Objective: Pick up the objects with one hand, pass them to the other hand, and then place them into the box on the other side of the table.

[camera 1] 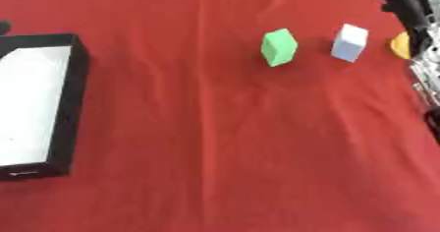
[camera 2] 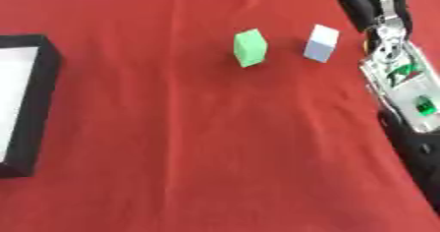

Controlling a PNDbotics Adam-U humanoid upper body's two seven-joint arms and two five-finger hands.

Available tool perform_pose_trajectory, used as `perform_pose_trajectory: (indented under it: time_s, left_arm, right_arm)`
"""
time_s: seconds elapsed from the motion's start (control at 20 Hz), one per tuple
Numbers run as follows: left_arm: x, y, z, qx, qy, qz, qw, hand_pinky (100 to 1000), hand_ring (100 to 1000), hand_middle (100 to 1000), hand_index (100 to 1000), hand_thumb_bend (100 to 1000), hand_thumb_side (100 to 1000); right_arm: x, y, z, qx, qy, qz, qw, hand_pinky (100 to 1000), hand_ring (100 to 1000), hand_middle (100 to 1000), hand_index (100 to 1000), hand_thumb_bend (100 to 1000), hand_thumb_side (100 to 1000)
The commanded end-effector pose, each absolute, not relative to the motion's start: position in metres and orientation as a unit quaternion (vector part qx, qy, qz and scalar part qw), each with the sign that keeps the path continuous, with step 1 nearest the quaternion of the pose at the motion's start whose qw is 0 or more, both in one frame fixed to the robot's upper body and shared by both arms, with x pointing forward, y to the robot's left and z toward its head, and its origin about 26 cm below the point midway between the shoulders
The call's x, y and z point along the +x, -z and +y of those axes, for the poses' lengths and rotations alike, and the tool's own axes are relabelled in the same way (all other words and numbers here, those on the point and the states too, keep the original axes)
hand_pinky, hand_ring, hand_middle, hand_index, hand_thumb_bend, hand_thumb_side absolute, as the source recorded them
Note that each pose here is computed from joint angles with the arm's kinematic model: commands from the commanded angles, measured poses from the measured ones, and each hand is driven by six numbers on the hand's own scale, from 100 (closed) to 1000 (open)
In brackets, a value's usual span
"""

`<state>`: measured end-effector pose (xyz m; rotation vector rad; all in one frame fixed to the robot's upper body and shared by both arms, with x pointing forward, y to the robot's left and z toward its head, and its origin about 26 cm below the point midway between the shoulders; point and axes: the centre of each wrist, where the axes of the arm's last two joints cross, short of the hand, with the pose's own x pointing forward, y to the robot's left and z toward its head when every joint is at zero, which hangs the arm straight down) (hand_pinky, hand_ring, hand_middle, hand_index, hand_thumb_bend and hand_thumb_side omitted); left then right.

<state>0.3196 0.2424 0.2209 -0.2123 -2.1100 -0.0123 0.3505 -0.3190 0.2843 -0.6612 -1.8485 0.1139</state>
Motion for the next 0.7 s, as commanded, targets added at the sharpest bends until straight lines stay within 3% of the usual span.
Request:
perform_pose_trajectory:
  time_s: [0.05, 0.15, 0.7]
  left_arm:
    - [0.318, -0.226, 0.247, -0.075, 0.017, -0.872, 0.483, 849, 813, 801, 756, 219, 932]
    - [0.318, -0.226, 0.247, -0.074, 0.018, -0.872, 0.484, 849, 813, 801, 755, 219, 931]
    - [0.318, -0.224, 0.250, -0.068, 0.024, -0.870, 0.489, 849, 814, 801, 755, 218, 935]
  right_arm:
    - [0.352, -0.308, -0.341, -0.312, -0.076, -0.759, 0.566, 826, 825, 919, 934, 100, 741]
    - [0.356, -0.314, -0.351, -0.326, -0.101, -0.737, 0.583, 838, 841, 929, 937, 100, 732]
    - [0.381, -0.331, -0.428, -0.393, -0.227, -0.586, 0.671, 891, 901, 951, 931, 100, 486]
